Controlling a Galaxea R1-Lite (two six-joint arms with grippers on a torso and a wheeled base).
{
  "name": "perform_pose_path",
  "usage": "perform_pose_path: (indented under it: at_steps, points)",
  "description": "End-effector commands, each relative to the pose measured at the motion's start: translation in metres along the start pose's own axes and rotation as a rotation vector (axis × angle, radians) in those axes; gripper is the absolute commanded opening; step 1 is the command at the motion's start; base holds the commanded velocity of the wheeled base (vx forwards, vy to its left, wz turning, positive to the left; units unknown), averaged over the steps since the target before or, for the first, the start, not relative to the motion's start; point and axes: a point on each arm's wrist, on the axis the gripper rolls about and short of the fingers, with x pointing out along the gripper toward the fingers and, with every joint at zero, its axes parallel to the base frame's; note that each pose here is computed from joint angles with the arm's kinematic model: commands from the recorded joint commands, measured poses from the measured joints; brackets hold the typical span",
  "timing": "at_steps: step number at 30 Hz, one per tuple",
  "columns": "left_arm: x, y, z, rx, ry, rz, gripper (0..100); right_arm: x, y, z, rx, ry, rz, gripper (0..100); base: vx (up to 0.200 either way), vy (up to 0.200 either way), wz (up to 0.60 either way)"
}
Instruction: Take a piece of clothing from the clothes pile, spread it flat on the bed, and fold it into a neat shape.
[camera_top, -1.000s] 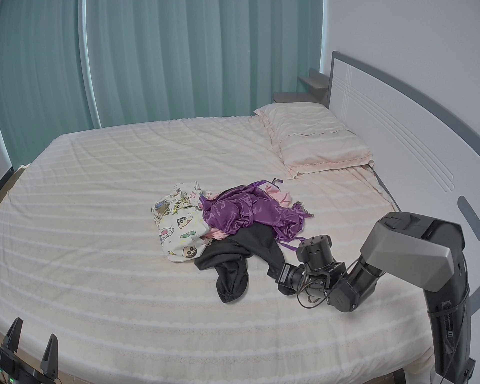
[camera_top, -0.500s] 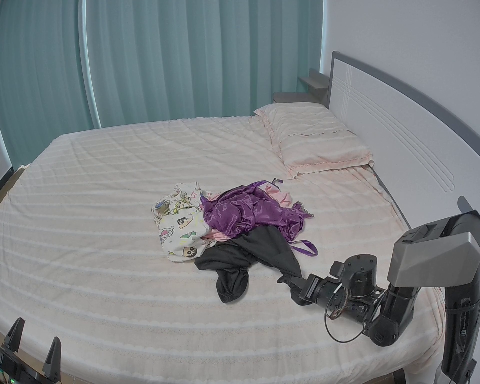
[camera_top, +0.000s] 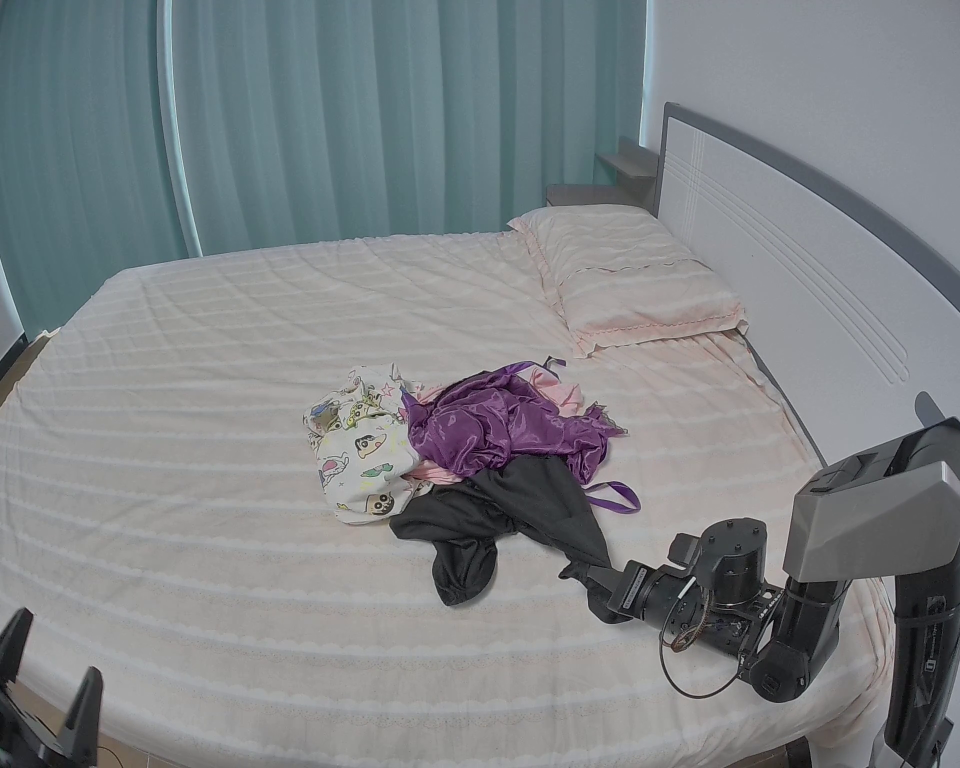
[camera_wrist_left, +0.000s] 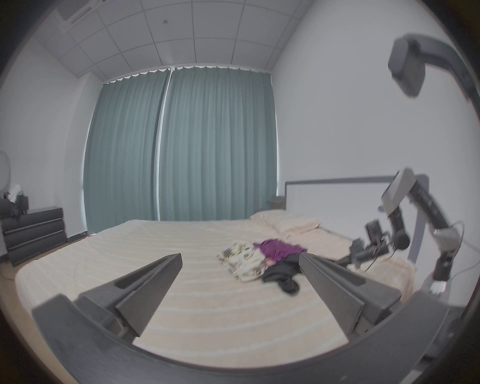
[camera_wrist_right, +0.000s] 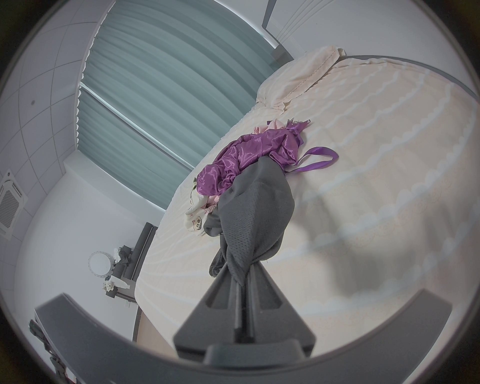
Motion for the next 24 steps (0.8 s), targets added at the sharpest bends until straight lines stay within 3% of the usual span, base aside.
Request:
perform_pose_path:
  at_steps: [1,6,7,8,12,19,24]
  points:
    - [0.039,0.002,0.069,-0.125,0.101,-0.184,100,-0.001,0.003,0.0,-0.003,-0.005,0.01,0,0.0,0.0,0.0]
    - [0.071,0.004,0.054,-0.194,0.318,-0.277,100,-0.003,0.005,0.003,-0.003,-0.015,0.011,0,0.0,0.0,0.0]
    - [0.074,0.004,0.053,-0.197,0.332,-0.282,100,-0.003,0.005,0.003,-0.003,-0.016,0.012,0,0.0,0.0,0.0]
    - [0.087,0.005,0.048,-0.22,0.409,-0.293,100,-0.004,0.007,0.005,-0.003,-0.021,0.018,0,0.0,0.0,0.0]
    - [0.114,0.005,0.034,-0.245,0.569,-0.322,100,-0.006,0.009,0.007,-0.004,-0.028,0.024,0,0.0,0.0,0.0]
    - [0.142,-0.012,0.015,-0.248,0.743,-0.471,100,-0.006,0.009,0.006,-0.004,-0.028,0.022,0,0.0,0.0,0.0]
    - [0.169,-0.018,-0.006,-0.247,0.853,-0.482,100,-0.006,0.008,0.007,-0.002,-0.029,0.019,0,0.0,0.0,0.0]
